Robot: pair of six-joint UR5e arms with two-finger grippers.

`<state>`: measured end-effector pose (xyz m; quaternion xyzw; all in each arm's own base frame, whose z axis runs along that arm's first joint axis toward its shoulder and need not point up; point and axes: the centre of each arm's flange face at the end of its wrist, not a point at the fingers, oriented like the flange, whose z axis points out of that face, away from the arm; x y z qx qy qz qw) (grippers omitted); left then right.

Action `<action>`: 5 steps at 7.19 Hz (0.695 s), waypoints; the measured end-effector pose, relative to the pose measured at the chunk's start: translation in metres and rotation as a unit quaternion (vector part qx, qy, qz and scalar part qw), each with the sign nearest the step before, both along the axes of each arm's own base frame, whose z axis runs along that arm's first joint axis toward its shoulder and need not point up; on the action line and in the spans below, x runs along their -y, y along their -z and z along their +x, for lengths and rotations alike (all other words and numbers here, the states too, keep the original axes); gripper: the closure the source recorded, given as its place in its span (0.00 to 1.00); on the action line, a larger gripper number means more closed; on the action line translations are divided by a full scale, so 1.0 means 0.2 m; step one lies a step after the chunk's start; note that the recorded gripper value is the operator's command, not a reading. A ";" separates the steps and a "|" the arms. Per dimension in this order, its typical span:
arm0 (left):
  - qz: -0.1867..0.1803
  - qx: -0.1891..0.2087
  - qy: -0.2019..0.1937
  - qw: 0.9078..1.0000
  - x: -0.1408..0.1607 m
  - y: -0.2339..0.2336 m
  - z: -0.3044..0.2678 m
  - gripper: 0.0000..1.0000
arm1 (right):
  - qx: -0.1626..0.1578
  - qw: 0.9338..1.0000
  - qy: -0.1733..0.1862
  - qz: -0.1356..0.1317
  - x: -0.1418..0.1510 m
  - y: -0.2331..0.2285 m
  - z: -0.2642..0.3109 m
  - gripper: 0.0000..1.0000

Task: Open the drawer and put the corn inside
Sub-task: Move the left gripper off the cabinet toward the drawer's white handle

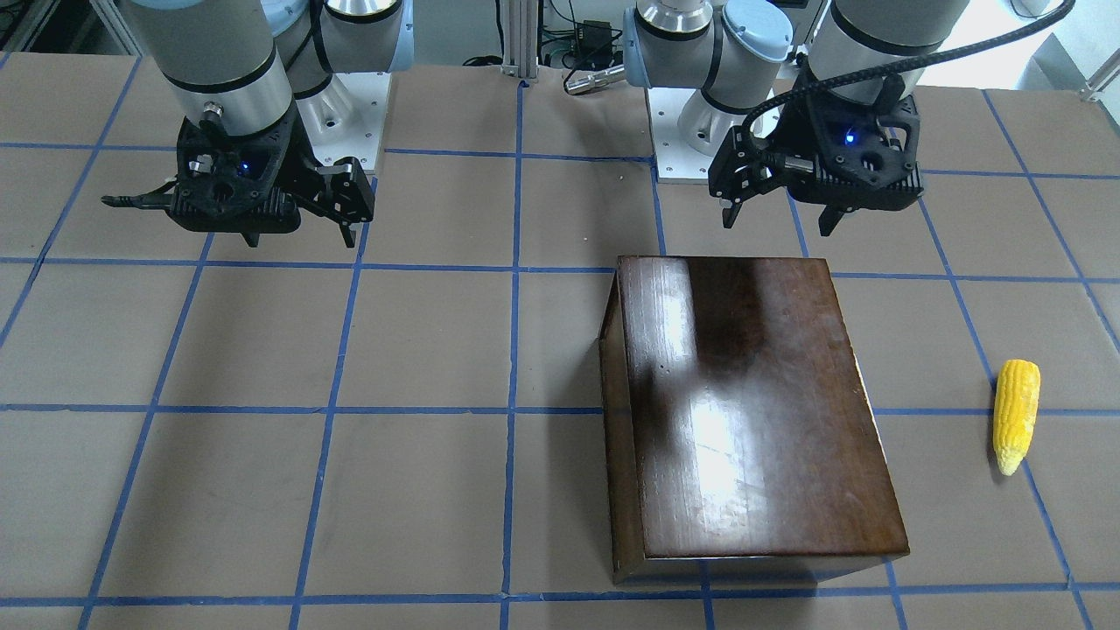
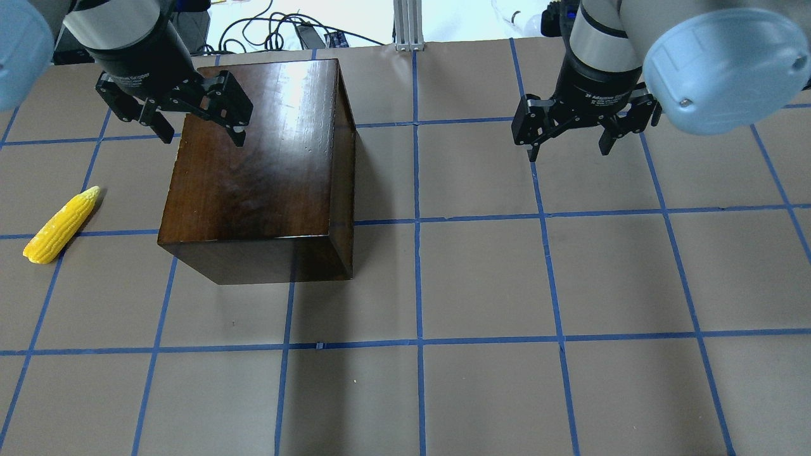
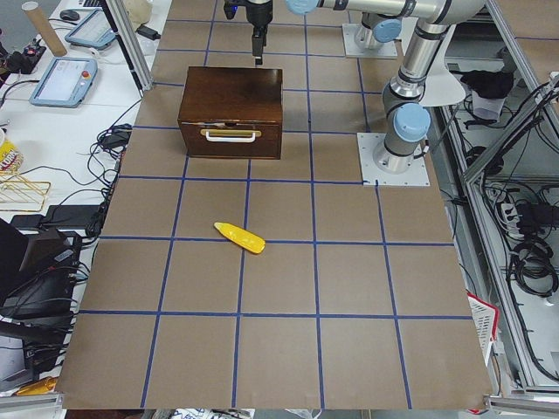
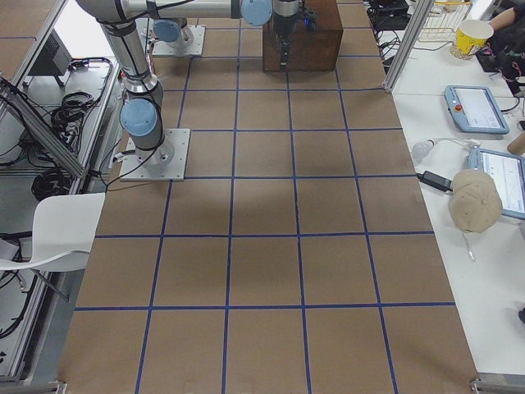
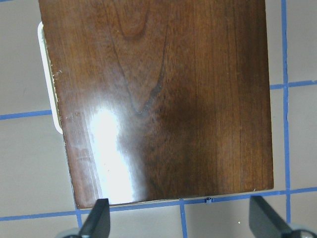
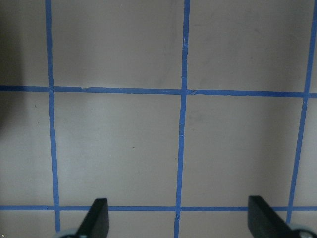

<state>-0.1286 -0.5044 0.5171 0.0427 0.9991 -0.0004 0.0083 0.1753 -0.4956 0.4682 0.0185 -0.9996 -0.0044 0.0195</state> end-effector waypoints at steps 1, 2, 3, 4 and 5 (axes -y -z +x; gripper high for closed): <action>-0.001 -0.010 -0.010 1.000 0.00 -0.01 0.01 0.00 | 0.000 1.000 0.000 0.000 0.00 0.00 0.00 0.00; -0.005 -0.035 -0.023 0.999 0.02 0.00 0.01 0.00 | 0.000 1.000 0.000 0.000 0.00 0.00 0.00 0.00; -0.009 -0.057 -0.035 0.998 0.05 0.00 0.02 0.00 | 0.000 1.000 0.000 0.000 0.00 0.00 0.00 0.00; -0.013 -0.063 -0.041 0.997 0.08 0.01 0.09 0.00 | 0.000 1.000 0.000 0.000 0.00 0.00 0.00 0.00; -0.015 -0.063 -0.036 0.997 0.11 0.02 0.20 0.00 | 0.000 1.000 0.000 0.000 0.00 0.00 0.00 0.00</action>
